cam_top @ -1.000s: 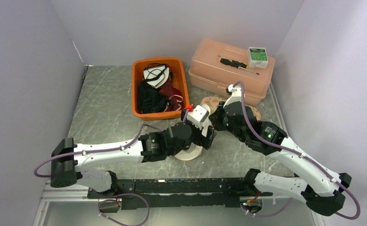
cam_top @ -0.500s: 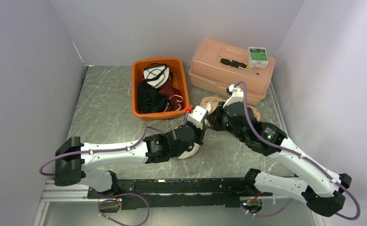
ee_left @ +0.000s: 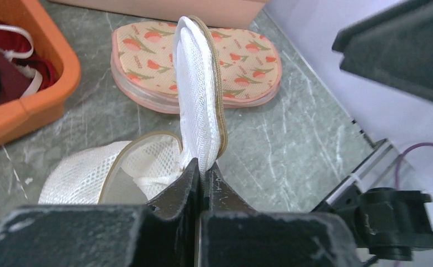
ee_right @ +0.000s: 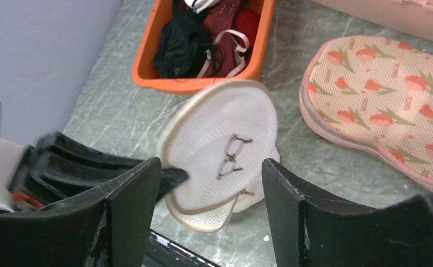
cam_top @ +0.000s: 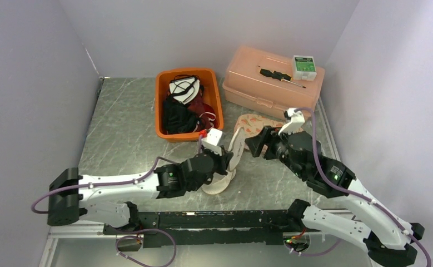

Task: Unzip the laundry bag and remove the bra
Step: Close the laundry bag at the center of the board.

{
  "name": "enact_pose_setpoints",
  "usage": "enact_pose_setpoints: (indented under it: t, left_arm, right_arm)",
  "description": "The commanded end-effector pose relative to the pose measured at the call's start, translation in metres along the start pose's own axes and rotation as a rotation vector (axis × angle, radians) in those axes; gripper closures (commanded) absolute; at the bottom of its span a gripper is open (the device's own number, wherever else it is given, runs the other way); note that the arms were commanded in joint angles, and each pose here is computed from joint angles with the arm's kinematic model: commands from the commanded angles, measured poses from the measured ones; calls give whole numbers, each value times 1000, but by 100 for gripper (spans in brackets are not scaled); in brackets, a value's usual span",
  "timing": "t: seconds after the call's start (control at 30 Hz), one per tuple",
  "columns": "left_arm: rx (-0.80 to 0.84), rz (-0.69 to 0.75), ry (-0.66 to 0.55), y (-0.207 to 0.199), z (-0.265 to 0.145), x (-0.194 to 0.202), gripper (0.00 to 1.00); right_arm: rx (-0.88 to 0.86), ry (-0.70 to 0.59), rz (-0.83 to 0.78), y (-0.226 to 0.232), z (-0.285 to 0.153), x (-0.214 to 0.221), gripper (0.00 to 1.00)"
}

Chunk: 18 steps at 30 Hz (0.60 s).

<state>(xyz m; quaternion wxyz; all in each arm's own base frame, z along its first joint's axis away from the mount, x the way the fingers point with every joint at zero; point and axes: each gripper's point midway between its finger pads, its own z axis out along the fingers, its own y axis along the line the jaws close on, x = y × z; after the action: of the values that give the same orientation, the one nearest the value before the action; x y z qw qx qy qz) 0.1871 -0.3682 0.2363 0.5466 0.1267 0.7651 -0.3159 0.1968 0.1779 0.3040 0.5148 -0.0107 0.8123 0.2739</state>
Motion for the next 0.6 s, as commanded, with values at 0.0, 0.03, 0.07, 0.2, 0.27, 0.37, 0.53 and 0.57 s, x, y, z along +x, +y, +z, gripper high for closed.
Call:
enact_pose_setpoints:
  t: [0.0, 0.03, 0.07, 0.2, 0.27, 0.37, 0.53, 0.57]
  left_arm:
    - [32, -213, -74, 4, -22, -17, 97]
    - [41, -243, -82, 7, -27, -17, 97]
    - [48, -268, -93, 9, -31, -17, 97]
    - [48, -303, -111, 22, -42, -13, 97]
    - [51, -290, -113, 25, -45, -11, 97]
    - [52, -211, -113, 30, -44, -4, 97]
    - [35, -79, -102, 34, -36, 5, 97]
    - [33, -58, -102, 35, -35, 5, 97]
  right_arm:
    - [-102, -55, -27, 3, 4, 12, 29]
    - [-130, -52, -27, 4, 6, 17, 28]
    - [-161, -47, -24, 8, 8, 23, 28]
    - [-251, -54, 13, 18, 14, 30, 27]
    - [-283, -55, 45, 21, 15, 28, 26]
    - [-332, -51, 109, 29, 15, 18, 26]
    - [-249, 85, 128, 40, 30, 7, 27]
    - [-232, 121, 129, 41, 34, 7, 27]
